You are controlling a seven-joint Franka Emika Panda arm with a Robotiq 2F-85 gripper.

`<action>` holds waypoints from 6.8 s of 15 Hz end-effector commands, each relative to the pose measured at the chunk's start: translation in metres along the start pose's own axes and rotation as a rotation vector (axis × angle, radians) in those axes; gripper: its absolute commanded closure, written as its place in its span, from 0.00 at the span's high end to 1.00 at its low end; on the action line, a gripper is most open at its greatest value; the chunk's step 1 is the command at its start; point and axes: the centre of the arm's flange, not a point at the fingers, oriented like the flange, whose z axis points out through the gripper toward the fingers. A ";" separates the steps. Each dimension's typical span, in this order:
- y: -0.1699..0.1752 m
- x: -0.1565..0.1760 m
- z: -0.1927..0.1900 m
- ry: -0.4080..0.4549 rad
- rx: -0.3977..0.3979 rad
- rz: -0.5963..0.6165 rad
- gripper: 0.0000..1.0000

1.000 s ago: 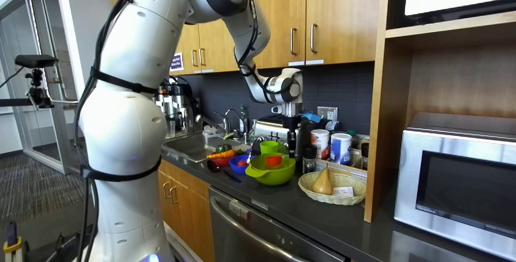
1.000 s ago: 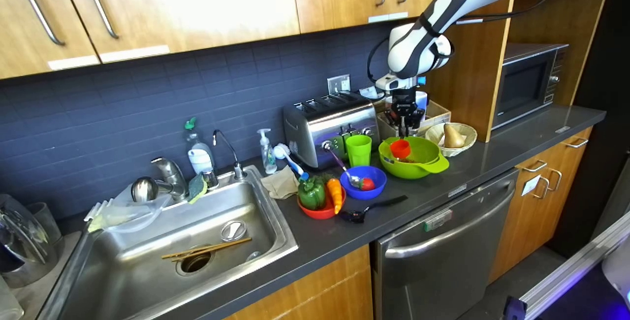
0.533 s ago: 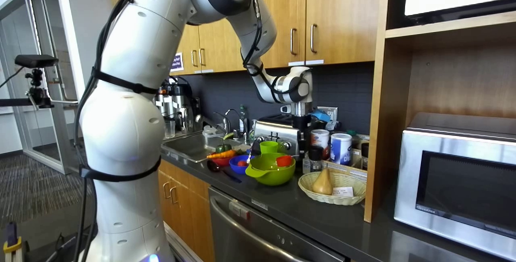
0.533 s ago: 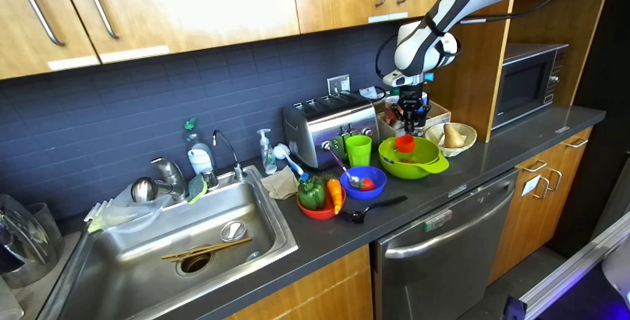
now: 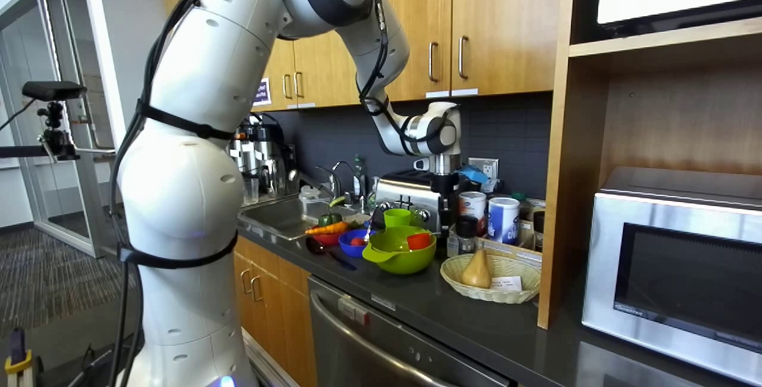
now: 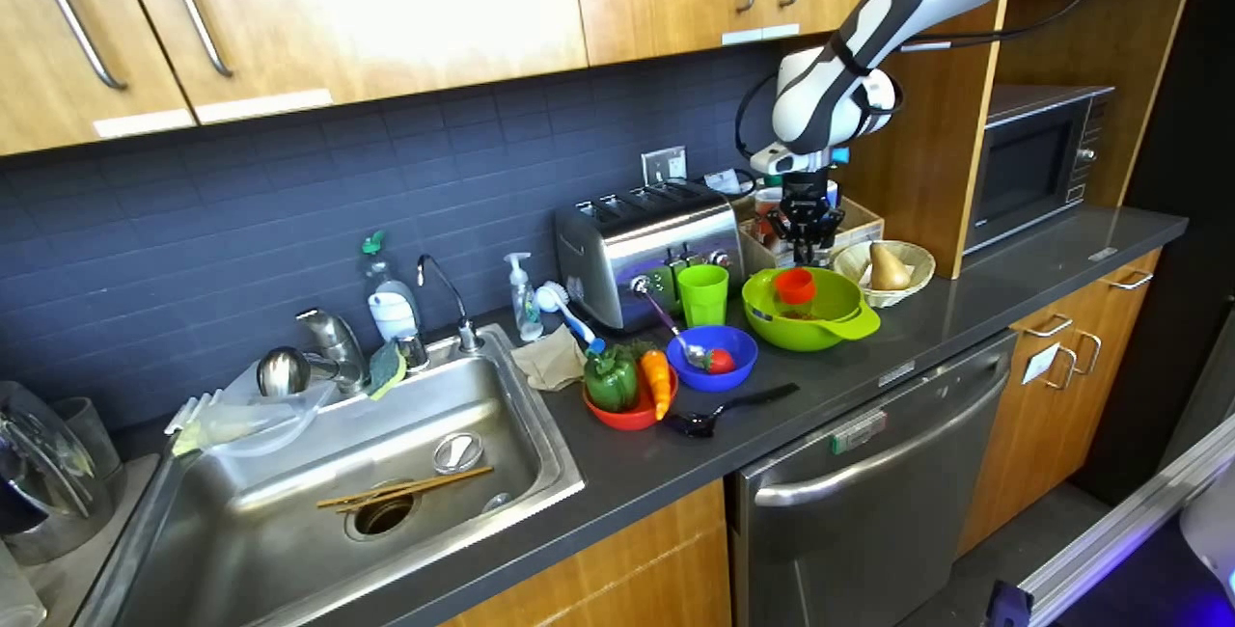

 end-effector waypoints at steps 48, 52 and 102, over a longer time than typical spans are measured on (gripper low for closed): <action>-0.069 0.029 -0.007 -0.069 -0.445 -0.244 0.05; -0.073 0.026 -0.004 -0.056 -0.447 -0.245 0.51; 0.047 0.083 0.036 -0.337 0.493 -0.016 1.00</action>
